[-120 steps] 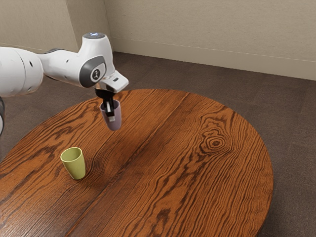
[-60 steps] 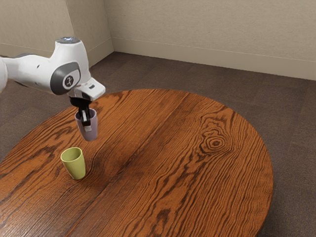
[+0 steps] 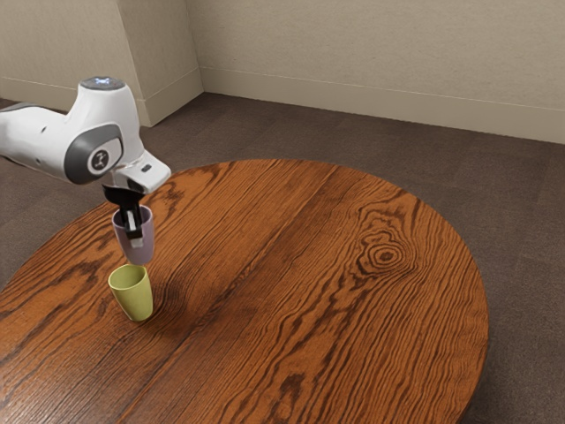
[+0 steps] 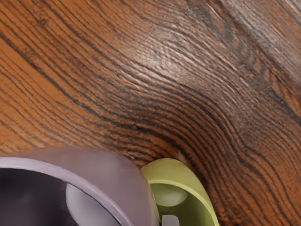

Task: Place the right cup onto the left cup

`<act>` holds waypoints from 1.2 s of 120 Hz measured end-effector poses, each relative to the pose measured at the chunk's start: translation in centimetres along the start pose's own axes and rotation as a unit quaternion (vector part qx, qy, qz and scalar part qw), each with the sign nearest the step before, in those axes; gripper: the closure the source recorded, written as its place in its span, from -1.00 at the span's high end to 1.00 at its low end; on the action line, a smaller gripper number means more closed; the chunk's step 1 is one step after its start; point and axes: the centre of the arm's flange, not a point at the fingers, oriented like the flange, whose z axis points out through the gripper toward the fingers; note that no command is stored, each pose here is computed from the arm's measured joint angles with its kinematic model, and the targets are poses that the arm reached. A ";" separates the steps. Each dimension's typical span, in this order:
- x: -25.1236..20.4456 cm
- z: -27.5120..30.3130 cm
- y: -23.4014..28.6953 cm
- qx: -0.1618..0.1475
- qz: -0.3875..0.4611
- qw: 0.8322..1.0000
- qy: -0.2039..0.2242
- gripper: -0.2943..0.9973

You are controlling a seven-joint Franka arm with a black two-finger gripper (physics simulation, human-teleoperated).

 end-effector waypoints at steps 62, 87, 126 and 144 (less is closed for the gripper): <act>-1.3 0.3 1.3 -0.002 -0.022 1.000 -0.009 -0.67; -1.9 0.4 2.0 -0.004 -0.028 1.000 -0.014 -0.67; -2.4 0.9 2.9 -0.010 -0.038 0.999 -0.021 -0.67; -2.3 2.0 3.0 -0.017 -0.040 0.999 -0.028 -0.67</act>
